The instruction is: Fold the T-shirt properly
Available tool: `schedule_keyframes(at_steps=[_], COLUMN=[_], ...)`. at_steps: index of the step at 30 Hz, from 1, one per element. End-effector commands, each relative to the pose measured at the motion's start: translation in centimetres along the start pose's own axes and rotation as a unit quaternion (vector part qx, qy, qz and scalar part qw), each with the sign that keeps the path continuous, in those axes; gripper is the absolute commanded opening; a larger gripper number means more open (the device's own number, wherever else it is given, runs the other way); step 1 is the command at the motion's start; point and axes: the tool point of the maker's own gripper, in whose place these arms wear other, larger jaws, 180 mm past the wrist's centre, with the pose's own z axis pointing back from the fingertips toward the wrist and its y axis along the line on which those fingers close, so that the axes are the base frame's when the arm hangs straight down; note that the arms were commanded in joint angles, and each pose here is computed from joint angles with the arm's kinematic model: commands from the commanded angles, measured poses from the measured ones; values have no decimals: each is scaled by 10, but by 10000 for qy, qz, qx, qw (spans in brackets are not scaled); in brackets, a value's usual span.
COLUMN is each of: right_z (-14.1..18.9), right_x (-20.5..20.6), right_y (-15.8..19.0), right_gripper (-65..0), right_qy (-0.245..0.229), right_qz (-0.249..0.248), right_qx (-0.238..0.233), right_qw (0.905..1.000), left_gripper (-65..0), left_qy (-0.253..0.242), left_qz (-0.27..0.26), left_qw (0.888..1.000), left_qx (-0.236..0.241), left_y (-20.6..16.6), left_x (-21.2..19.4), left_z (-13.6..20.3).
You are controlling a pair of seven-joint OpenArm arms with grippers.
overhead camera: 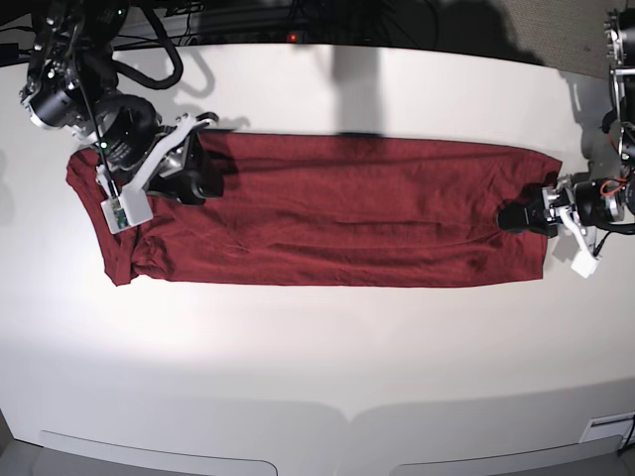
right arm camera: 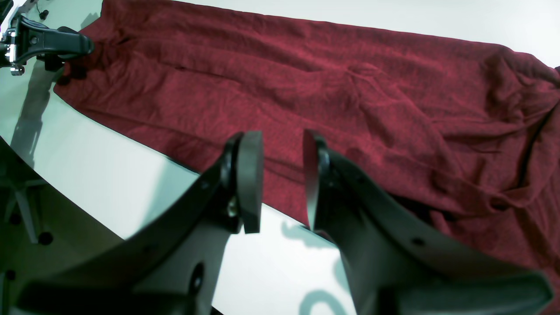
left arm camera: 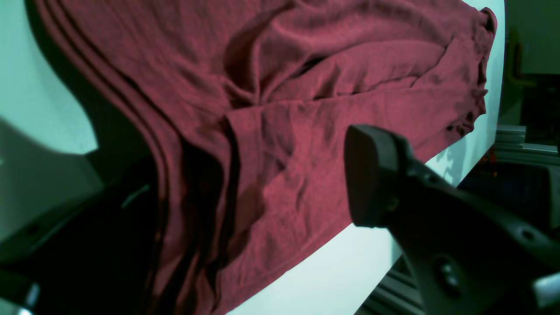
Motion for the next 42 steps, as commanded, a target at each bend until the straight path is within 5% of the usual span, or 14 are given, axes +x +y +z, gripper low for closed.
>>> schedule_keyframes(at_steps=[1, 8, 17, 22, 28, 42], right_z=[3, 3, 3, 3, 3, 1], right_x=[14, 14, 14, 14, 14, 22], right_y=[3, 3, 3, 3, 3, 3], right_gripper=[-483, -483, -483, -483, -483, -483], right_qy=[-256, -254, -252, -252, -252, -424], right_qz=[101, 101, 100, 101, 100, 87], right_qx=[51, 51, 51, 51, 51, 43], right_qw=[9996, 9996, 9996, 9996, 9996, 9991], left_gripper=[-195, -195, -209, -337, -650, -650], left_qy=[668, 163, 98, -245, -218, -343], left_qz=[147, 371, 377, 34, -1, -184], left_qw=[9973, 9987, 9988, 9987, 9985, 9980], left_qx=[269, -297, -307, 438, 506, -507], left_y=[12, -9, -9, 18, 20, -41], left_x=[-31, -12, -10, 2, 1, 37], left_z=[-1, -3, -3, -3, -2, -8])
